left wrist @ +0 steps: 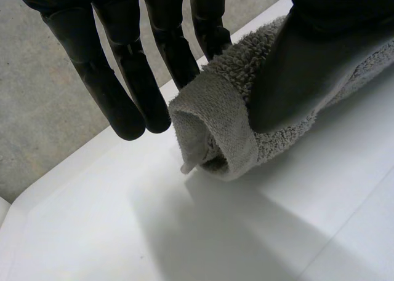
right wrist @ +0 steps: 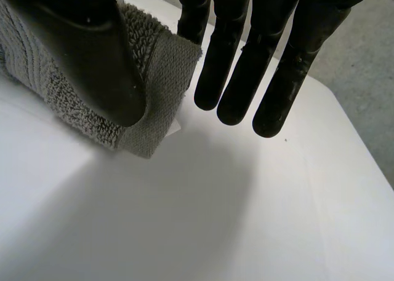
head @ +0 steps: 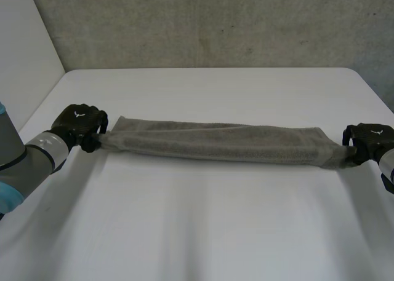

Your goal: Fold the towel.

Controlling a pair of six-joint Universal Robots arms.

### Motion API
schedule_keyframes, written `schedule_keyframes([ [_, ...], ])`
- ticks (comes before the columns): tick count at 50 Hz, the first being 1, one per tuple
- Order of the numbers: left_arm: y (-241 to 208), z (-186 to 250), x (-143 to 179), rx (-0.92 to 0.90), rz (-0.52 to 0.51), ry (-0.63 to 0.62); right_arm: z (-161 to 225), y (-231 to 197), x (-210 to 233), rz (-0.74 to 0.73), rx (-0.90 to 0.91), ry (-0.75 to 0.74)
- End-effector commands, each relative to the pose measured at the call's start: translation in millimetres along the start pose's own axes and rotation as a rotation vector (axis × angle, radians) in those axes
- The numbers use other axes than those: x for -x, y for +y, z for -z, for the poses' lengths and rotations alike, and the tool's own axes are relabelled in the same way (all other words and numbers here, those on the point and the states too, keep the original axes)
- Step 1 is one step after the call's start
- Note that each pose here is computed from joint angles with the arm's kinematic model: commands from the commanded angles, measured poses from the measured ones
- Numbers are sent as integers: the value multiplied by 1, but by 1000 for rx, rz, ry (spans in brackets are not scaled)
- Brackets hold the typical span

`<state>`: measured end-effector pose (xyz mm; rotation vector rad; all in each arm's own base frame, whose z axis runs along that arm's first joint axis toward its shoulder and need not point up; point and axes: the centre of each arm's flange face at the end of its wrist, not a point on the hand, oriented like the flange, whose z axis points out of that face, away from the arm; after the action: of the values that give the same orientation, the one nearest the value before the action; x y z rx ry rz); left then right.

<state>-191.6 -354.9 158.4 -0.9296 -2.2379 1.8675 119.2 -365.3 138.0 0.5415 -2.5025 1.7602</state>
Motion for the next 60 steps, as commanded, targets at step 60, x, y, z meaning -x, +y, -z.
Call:
schedule_keyframes([
  [60,-45,45,-13,-99,-7,-14,57,-117,196,589,-540,-171],
])
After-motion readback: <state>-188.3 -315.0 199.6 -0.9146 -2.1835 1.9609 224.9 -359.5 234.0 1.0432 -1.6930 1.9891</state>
